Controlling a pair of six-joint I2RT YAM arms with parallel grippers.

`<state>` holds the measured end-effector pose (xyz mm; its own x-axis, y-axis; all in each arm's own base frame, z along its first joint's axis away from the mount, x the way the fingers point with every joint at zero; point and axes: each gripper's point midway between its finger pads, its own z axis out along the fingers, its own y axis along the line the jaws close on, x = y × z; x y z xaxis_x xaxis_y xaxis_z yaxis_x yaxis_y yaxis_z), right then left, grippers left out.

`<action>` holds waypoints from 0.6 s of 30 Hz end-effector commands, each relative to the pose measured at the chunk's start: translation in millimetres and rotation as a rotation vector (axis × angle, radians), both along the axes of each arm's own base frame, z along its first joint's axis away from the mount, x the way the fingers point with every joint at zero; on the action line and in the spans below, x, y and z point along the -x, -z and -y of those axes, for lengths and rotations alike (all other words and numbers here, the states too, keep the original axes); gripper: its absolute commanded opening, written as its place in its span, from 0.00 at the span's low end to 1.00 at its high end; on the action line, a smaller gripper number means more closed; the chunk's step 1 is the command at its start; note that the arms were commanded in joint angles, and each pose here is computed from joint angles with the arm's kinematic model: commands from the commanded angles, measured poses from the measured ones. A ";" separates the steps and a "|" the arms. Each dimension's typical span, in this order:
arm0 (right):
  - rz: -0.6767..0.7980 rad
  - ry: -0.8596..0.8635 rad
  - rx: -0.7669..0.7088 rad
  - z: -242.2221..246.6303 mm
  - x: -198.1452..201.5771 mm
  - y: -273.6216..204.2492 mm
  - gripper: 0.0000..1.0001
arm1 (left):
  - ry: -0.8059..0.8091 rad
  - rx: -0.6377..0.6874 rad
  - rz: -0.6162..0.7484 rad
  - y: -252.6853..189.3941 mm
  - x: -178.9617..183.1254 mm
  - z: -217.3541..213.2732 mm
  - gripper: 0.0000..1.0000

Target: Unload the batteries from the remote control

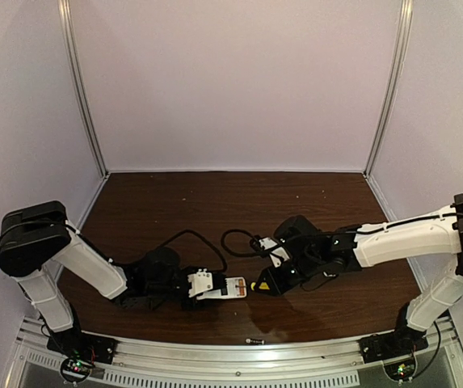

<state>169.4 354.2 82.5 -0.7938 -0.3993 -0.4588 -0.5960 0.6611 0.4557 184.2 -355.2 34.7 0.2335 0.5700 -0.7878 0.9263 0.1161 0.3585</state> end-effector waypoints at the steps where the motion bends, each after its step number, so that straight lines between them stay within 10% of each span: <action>1: 0.024 -0.052 -0.103 -16.5 12.9 -45.0 0.00 | 0.022 0.100 0.072 -25.5 -3.1 14.5 0.00; 18: 0.077 0.035 -0.095 -3.0 13.2 -83.0 0.00 | -0.036 0.108 0.097 -29.0 -11.8 9.1 0.00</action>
